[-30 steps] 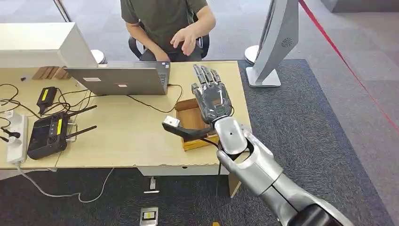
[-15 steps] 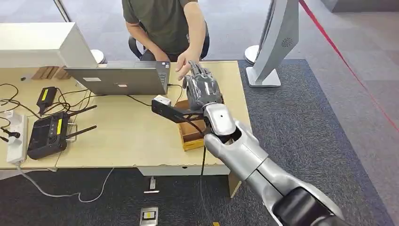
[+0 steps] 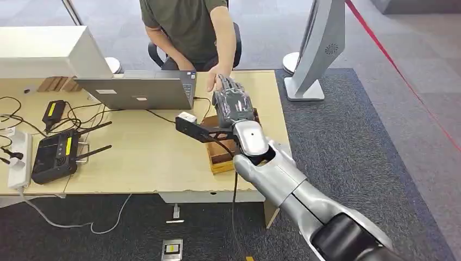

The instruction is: Pass the card to the sensor for recognition and then transmit it.

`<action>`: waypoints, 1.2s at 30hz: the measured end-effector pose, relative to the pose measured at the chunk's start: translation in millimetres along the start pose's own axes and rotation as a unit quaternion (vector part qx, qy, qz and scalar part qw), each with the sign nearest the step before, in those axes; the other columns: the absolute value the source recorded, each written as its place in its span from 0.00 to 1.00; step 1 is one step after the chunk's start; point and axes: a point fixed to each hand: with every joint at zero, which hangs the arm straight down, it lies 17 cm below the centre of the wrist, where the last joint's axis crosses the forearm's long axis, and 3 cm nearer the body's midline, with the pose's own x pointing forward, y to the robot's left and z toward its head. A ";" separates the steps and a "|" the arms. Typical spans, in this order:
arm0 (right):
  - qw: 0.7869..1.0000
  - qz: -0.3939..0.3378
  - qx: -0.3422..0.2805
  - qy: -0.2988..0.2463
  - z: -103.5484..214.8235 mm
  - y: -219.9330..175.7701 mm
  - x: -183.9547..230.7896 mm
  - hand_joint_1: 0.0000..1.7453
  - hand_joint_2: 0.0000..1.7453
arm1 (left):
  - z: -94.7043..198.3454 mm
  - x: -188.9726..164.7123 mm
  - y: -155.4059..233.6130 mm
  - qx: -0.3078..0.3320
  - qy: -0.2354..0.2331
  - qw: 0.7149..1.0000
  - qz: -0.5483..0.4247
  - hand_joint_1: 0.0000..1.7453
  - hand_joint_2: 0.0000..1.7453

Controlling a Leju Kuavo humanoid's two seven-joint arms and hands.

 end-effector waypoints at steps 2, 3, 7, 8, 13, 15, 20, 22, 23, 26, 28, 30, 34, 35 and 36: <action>1.000 0.002 0.000 0.003 -0.7 0.7 -2.4 1.00 1.00 | -0.2 2.9 1.5 0.005 -0.008 1.000 0.002 0.00 0.00; 1.000 0.004 0.001 0.005 -0.9 2.0 -4.6 1.00 1.00 | -0.3 3.7 2.3 0.007 -0.011 1.000 0.002 0.00 0.00; 1.000 0.009 0.005 0.010 -0.8 6.3 -10.7 1.00 1.00 | -0.5 3.6 3.4 0.010 -0.010 1.000 0.003 0.00 0.00; 1.000 0.010 0.006 0.012 -0.8 6.7 -12.4 1.00 1.00 | -0.5 1.7 3.7 0.011 -0.004 1.000 0.003 0.00 0.00; 1.000 0.014 0.011 0.023 0.4 13.0 -24.5 0.00 0.00 | -0.2 -9.2 2.8 0.008 0.027 0.999 0.014 0.00 0.00; 0.999 0.017 0.014 0.026 1.8 16.9 -29.1 0.00 0.00 | 0.0 -10.1 2.1 0.008 0.033 0.999 0.034 0.00 0.00; 0.999 0.040 0.005 0.036 3.8 16.7 -41.7 0.00 0.00 | -0.1 -8.4 1.7 0.008 0.030 0.998 0.049 0.00 0.00; 0.998 0.051 0.007 0.042 3.9 15.8 -47.7 0.00 0.00 | -0.2 -6.7 1.7 0.008 0.025 0.999 0.047 0.00 0.00; 0.998 0.053 0.004 0.044 3.7 14.0 -50.7 0.00 0.00 | -0.2 -5.6 1.5 0.007 0.021 0.999 0.044 0.00 0.00; 0.996 0.063 -0.008 0.058 3.0 4.8 -66.2 0.00 0.00 | 0.1 -2.8 -0.3 0.002 0.014 0.999 0.045 0.00 0.00; 0.994 0.074 -0.008 0.081 4.8 -0.4 -87.9 0.00 0.00 | 0.6 -2.6 -2.8 -0.009 0.012 0.999 0.042 0.00 0.00; 0.992 0.083 -0.007 0.097 7.5 -6.5 -109.1 0.00 0.00 | 0.8 -4.0 -2.8 -0.015 0.012 0.999 0.038 0.00 0.00; 0.988 0.100 -0.017 0.116 11.6 -23.5 -135.2 0.00 0.00 | 0.7 -3.0 -0.5 -0.020 0.009 0.999 0.031 0.00 0.00; 0.987 0.106 -0.017 0.122 13.4 -26.4 -142.2 0.00 0.00 | 0.8 -2.2 -0.4 -0.022 0.007 0.999 0.030 0.00 0.00; 0.985 0.111 -0.016 0.130 15.6 -29.5 -149.9 0.00 0.00 | 0.9 -1.5 -0.8 -0.024 0.003 0.999 0.027 0.00 0.00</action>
